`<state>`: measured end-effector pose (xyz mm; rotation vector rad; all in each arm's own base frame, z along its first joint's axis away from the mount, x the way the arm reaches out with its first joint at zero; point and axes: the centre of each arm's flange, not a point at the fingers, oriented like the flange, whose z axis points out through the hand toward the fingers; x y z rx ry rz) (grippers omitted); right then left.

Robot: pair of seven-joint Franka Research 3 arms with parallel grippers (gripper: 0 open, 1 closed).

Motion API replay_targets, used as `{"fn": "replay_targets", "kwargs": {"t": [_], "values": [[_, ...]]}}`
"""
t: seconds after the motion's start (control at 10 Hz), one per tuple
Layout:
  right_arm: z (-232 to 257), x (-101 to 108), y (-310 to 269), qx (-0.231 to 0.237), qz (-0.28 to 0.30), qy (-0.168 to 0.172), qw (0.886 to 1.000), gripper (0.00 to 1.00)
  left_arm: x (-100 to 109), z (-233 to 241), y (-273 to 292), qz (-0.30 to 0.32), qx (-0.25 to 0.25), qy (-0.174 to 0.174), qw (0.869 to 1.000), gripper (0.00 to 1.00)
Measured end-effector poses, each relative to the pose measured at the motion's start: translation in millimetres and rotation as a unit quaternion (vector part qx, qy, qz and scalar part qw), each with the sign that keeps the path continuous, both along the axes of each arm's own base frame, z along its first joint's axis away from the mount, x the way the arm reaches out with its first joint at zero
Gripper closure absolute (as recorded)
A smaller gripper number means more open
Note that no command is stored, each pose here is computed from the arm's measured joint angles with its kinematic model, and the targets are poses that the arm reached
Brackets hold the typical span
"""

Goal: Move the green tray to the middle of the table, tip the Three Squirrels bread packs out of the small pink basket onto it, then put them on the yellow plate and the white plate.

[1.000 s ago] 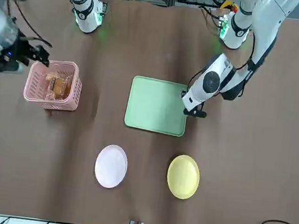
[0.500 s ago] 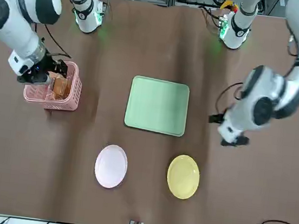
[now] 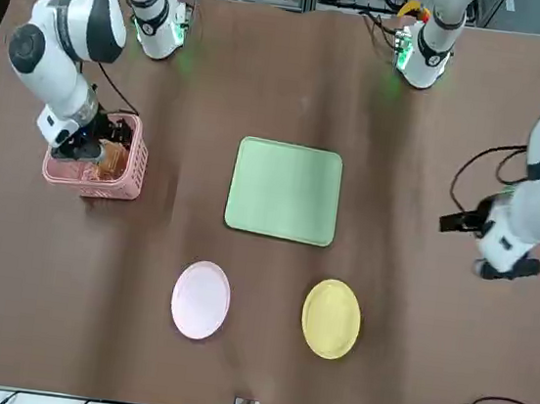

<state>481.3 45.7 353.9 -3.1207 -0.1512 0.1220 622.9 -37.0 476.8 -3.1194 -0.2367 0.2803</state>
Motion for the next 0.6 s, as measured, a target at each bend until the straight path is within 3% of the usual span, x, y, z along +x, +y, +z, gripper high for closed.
{"fn": "replay_targets", "kwargs": {"t": [0.3,0.6], "values": [[-41.3,-10.7,9.0,0.000,0.011,0.008,1.000,0.08,3.9,24.2,26.6,0.002,-0.002,-0.024,1.000,0.00],[-62.6,-15.5,14.0,0.000,0.017,0.023,1.000,0.24,1.9,34.5,69.1,0.030,-0.002,-0.031,0.999,0.00]]}}
